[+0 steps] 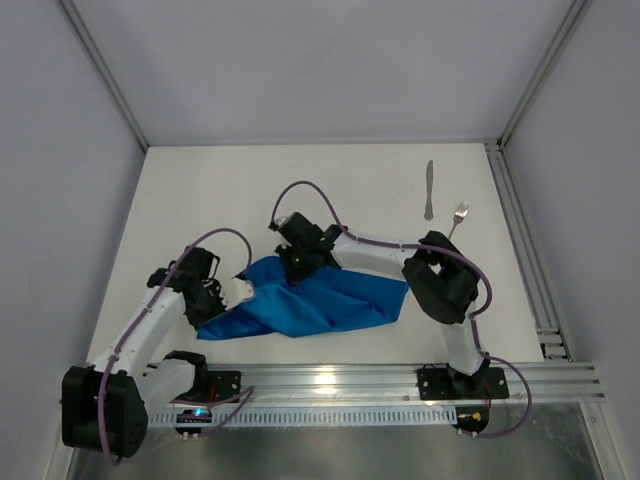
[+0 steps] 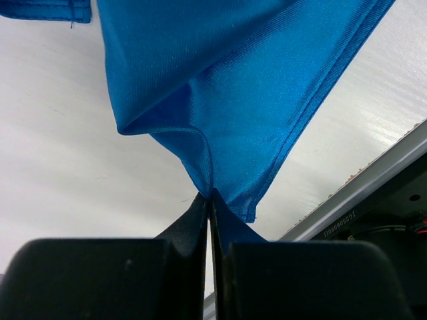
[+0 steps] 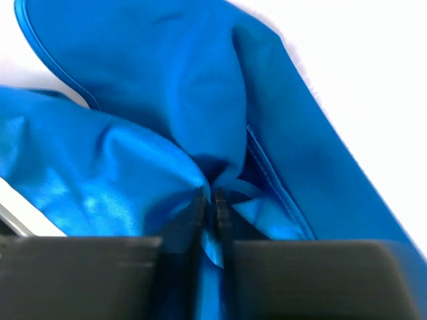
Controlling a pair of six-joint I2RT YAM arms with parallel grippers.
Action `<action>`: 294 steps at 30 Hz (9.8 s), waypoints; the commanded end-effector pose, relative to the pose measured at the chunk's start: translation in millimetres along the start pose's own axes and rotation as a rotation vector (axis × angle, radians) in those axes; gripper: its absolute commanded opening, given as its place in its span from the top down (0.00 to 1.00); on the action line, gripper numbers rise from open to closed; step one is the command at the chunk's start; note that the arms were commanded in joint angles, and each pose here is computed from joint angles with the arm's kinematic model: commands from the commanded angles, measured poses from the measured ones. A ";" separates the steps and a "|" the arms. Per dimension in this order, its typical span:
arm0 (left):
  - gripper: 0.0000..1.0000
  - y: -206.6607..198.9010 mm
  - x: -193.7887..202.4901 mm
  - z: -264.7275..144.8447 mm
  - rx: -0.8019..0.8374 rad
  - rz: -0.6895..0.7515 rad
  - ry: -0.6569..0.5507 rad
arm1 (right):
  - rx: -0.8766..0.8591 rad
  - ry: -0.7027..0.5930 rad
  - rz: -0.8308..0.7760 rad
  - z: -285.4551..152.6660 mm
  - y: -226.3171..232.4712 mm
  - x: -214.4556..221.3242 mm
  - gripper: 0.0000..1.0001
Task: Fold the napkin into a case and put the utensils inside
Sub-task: Pick up the crumpled napkin from the center of the board, then flatten out the crumpled napkin at the center of the board, then pick up the crumpled napkin from the center of the board, then flatten out the crumpled napkin at the center of the board, then fold and flatten the napkin at the center of the board.
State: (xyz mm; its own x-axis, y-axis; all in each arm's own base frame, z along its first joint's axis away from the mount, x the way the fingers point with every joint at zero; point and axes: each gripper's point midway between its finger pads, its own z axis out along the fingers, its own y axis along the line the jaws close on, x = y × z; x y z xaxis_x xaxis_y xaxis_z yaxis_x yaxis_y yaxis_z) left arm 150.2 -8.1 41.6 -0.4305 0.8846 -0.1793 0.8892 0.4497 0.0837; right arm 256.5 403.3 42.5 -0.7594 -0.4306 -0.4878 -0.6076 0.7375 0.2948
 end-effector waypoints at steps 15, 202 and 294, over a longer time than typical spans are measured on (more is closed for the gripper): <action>1.00 93.4 -53.2 -98.1 -0.414 -0.212 -0.169 | -0.021 -0.586 -0.083 -186.4 5.7 -188.5 0.96; 1.00 167.6 -103.5 -55.5 -0.416 -0.273 -0.268 | 0.372 -0.199 0.403 -142.9 -224.3 10.5 0.96; 1.00 279.5 -146.9 34.6 -0.391 -0.427 -0.263 | 0.169 -0.352 0.301 -97.9 -321.1 -136.0 0.96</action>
State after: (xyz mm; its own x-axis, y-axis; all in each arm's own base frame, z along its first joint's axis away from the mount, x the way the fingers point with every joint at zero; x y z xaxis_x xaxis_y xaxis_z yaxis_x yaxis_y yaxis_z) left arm 448.5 -18.9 35.8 -0.6625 0.5970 -0.4525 0.5398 0.7993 0.2642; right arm 512.7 164.5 38.1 -0.8355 -0.0556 -0.5466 -0.2761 0.9026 0.3302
